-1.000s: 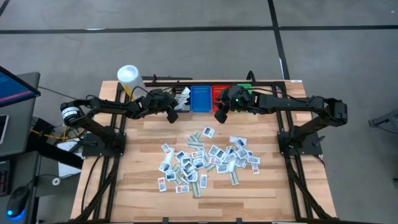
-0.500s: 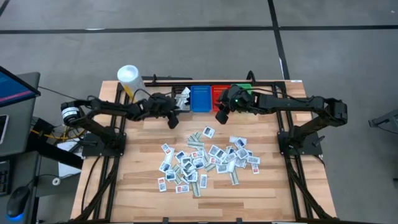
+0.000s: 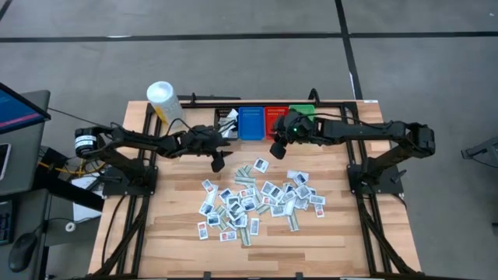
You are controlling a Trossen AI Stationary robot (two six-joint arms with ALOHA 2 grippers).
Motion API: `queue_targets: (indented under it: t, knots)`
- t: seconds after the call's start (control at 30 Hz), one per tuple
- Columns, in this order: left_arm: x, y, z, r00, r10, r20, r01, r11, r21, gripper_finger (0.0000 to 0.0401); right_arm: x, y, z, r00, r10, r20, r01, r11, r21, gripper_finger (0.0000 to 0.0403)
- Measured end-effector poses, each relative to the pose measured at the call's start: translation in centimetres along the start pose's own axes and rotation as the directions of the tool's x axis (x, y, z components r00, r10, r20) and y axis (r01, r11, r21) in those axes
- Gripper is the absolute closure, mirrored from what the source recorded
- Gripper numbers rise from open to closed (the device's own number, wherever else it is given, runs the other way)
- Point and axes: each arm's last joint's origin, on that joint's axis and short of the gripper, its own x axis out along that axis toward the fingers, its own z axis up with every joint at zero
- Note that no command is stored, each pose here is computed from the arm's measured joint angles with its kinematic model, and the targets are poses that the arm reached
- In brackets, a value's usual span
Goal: Pick & Place First Aid Supplies
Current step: Put the green bandage pack in the black bin
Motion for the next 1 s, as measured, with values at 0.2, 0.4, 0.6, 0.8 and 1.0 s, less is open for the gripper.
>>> queue_targets:
  t: [0.2,0.4,0.6,0.8,1.0]
  knots:
    - [-2.6,-1.1,2.2,0.992,-0.035,0.124,0.052,0.988,-0.143,0.0224,-0.3,1.3,0.0,0.999,0.035,0.008,-0.035,0.999,-0.025,0.0312]
    - [-6.2,-2.4,4.4,0.953,-0.092,0.288,0.142,0.977,-0.159,0.0224,-0.7,3.0,-0.5,0.99,0.14,-0.023,-0.142,0.988,-0.063,0.0312]
    - [-9.0,-4.2,5.5,0.905,-0.175,0.389,0.25,0.956,-0.151,0.0225,-1.3,5.0,-1.3,0.938,0.329,-0.104,-0.343,0.925,-0.163,0.0312]
    - [-10.8,-6.1,5.8,0.858,-0.278,0.432,0.355,0.928,-0.109,0.0225,-1.3,6.2,-0.5,0.926,0.378,-0.008,-0.364,0.886,-0.286,0.0312]
    - [-11.6,-7.2,5.8,0.832,-0.334,0.443,0.416,0.904,-0.1,0.0225,1.2,6.6,-0.7,0.905,0.421,-0.062,-0.419,0.859,-0.293,0.0312]
